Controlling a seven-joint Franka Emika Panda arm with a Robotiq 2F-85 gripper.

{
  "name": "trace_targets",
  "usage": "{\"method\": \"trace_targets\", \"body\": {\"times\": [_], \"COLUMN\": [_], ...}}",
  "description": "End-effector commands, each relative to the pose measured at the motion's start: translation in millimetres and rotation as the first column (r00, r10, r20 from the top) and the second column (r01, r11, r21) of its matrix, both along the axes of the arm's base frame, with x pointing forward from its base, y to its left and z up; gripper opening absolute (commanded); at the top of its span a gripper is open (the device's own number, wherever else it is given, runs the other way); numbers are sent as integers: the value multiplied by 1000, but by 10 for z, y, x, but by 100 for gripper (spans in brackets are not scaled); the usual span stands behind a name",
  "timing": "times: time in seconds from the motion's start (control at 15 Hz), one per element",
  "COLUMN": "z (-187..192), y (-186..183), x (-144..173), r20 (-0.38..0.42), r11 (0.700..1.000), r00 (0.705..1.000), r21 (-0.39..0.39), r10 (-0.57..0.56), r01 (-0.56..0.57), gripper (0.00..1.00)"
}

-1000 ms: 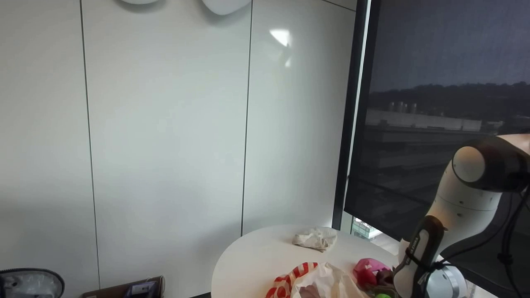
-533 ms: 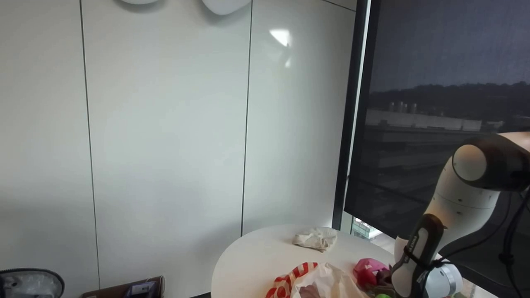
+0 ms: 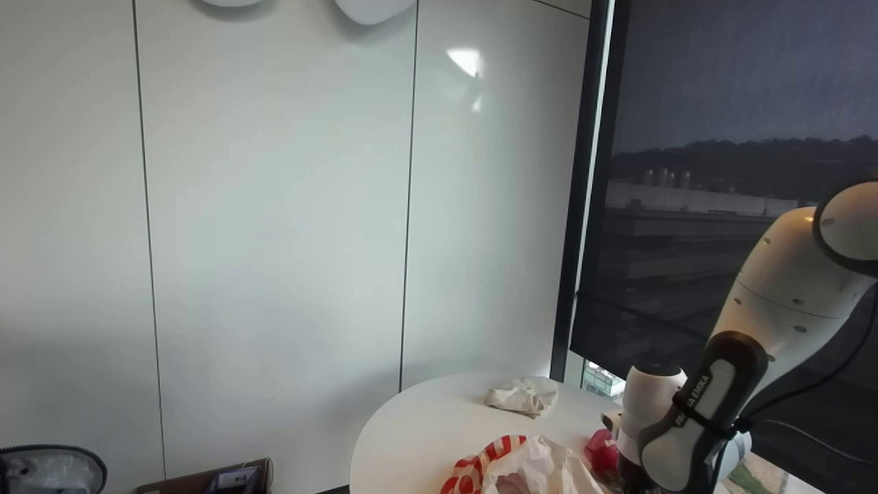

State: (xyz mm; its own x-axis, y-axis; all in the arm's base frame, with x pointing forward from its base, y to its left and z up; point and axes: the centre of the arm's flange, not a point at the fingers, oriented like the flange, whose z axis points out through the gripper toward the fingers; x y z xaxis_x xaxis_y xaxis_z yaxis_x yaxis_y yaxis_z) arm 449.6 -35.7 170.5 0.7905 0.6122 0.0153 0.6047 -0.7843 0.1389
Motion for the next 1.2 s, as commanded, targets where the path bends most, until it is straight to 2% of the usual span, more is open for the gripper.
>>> {"method": "trace_targets", "body": {"times": [0.0, 0.2, 0.4, 0.67, 0.8, 0.87, 1.0, 1.13], "z": [26, -12, -54, -306, -498, -585, -678, -637], "y": [638, 1180, 1651, 2118, 2205, 2201, 2141, 2020], "x": [71, 289, 589, 980, 1112, 1148, 1150, 1124], "r20": [76, 153, 197, 217, 215, 204, 184, 166], "r11": [982, 942, 906, 883, 873, 876, 873, 873], "r00": [979, 930, 885, 855, 846, 852, 854, 861], "r21": [-34, -80, -123, -129, -129, -124, -138, -177], "r10": [188, 333, 422, 470, 487, 481, 487, 481], "r01": [-185, -325, -404, -452, -470, -465, -468, -454], "gripper": [58, 58, 58, 58, 58, 96, 100, 100]}}
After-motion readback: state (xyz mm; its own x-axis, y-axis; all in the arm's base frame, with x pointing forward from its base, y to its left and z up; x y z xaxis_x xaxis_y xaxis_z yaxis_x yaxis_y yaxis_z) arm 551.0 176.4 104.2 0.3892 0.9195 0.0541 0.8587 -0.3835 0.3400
